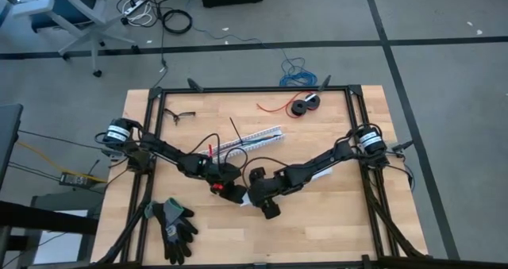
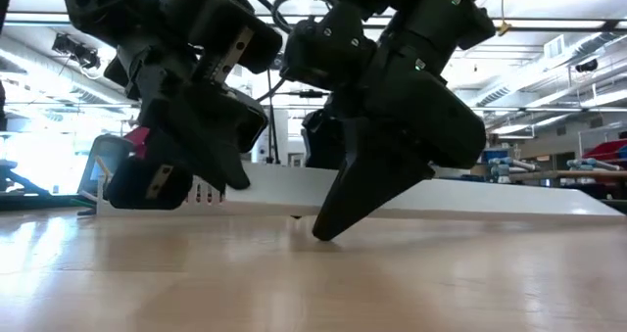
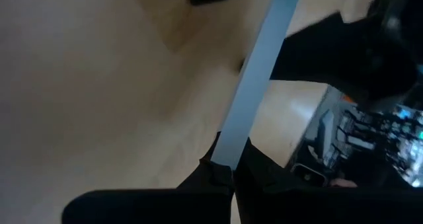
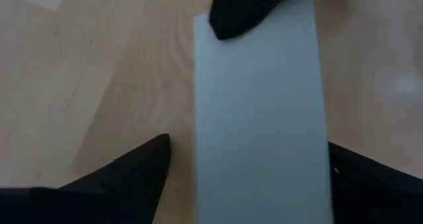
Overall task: Ziptie cables
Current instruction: Close the white cable duct cover
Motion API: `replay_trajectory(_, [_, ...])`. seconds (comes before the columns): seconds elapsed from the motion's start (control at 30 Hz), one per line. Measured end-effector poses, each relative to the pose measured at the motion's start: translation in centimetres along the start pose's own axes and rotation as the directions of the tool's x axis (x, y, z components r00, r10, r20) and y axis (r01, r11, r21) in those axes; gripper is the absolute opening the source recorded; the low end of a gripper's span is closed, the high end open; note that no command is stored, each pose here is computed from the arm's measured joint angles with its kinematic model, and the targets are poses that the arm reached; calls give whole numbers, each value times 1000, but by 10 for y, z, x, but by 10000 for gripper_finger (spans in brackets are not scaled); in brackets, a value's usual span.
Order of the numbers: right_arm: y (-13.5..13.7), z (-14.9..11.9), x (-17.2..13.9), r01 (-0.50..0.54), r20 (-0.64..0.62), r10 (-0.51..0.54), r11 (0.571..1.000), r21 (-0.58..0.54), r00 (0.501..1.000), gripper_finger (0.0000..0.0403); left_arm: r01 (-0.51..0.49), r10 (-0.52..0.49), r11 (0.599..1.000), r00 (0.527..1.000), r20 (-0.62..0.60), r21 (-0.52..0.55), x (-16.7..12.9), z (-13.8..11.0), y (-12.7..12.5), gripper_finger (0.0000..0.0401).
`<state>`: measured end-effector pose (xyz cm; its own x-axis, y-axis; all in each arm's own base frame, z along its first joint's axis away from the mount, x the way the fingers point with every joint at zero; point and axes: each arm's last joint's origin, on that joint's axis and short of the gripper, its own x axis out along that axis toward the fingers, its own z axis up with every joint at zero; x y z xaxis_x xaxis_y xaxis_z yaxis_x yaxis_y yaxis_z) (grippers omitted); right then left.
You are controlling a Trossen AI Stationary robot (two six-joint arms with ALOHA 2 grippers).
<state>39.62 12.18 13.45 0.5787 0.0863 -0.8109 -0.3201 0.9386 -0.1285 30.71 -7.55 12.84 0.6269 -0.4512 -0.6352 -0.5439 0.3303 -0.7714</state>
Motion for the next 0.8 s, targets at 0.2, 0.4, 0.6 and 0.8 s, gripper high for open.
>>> replay_trajectory(0.2, [-1,0,0,10,-4,-10,1000,0,1000,274,3,-3,1000,1000,19,3,0,1,-1,4])
replay_trajectory(0.4, [-2,-1,0,12,-11,-12,1000,-2,1000,205,5,-6,1000,1000,21,23,0,-1,-1,5])
replay_trajectory(0.6, [-2,-4,0,7,-38,-7,1000,4,999,174,-5,0,998,998,61,68,0,0,-1,19])
replay_trajectory(0.8, [-3,-8,0,9,-74,-7,1000,28,997,175,-17,11,998,995,97,66,0,2,-1,54])
